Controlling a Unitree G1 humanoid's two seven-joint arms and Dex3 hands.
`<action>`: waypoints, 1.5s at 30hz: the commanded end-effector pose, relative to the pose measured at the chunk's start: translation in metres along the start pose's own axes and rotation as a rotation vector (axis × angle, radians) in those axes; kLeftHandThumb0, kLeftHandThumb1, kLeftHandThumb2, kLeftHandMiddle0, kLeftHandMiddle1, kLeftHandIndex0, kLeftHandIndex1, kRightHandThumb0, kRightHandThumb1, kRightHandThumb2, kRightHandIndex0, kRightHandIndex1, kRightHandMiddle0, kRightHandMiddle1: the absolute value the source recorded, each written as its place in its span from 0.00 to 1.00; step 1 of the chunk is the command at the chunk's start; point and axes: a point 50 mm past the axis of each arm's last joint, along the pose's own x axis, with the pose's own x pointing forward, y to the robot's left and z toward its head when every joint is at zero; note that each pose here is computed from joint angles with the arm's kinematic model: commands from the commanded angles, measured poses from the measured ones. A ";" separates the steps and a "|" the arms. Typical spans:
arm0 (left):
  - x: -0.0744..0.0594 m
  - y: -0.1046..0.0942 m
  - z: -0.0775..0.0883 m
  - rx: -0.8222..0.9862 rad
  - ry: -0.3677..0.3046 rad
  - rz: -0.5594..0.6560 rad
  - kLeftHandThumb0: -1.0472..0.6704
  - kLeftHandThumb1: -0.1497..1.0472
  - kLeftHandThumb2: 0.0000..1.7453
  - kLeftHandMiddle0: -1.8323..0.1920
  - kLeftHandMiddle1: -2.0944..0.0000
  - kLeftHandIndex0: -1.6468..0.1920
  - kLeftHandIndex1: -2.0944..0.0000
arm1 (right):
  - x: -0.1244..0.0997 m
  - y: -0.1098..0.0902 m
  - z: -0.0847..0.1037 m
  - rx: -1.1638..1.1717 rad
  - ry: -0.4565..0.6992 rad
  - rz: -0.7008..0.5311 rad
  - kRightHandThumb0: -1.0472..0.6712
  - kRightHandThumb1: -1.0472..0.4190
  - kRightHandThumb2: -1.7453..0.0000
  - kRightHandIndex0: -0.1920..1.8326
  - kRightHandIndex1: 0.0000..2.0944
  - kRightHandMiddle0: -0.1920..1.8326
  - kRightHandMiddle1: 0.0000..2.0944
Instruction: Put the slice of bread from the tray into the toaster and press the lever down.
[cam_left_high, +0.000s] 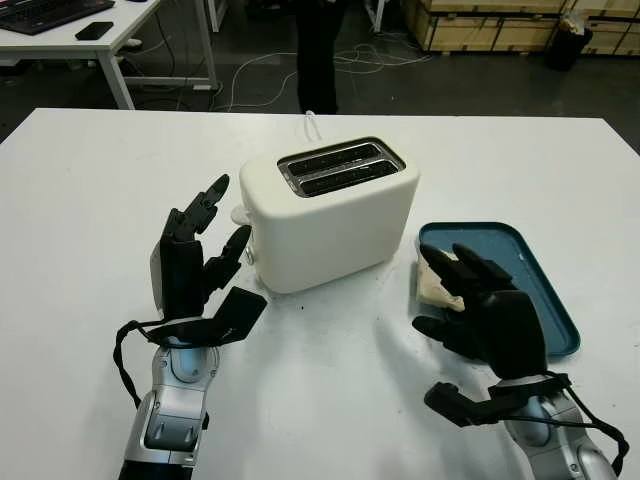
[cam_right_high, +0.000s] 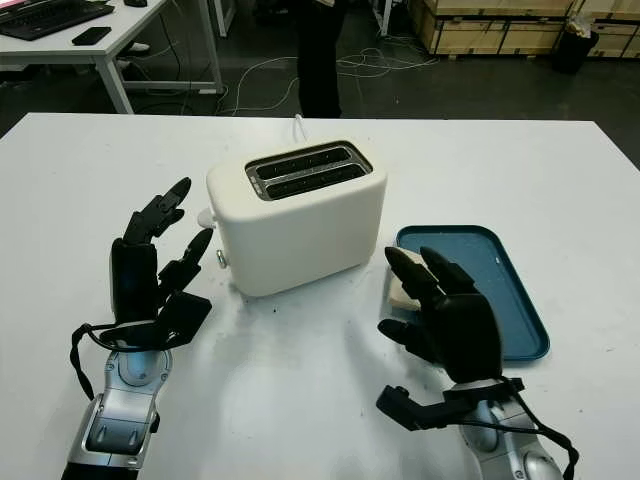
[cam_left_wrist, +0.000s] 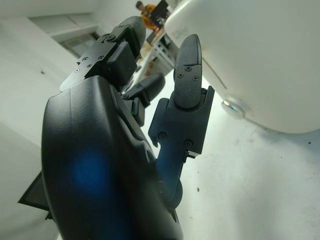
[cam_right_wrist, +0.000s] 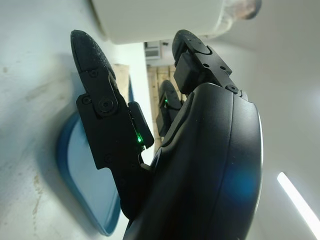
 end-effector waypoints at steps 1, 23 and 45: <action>0.004 0.000 0.005 -0.012 -0.023 0.007 0.35 0.89 0.16 0.78 0.52 0.58 0.98 | 0.002 -0.001 0.000 -0.045 0.010 0.014 0.22 0.16 0.99 0.23 0.00 0.27 0.00; 0.005 -0.001 0.007 -0.016 -0.037 -0.008 0.36 0.89 0.16 0.78 0.51 0.58 0.97 | 0.012 0.028 -0.014 -0.325 -0.045 -0.097 0.31 0.14 1.00 0.27 0.01 0.30 0.01; 0.004 0.001 0.009 -0.014 -0.036 0.008 0.35 0.89 0.15 0.78 0.51 0.58 0.97 | 0.013 0.012 -0.002 -0.481 0.162 0.023 0.26 0.13 1.00 0.23 0.01 0.27 0.00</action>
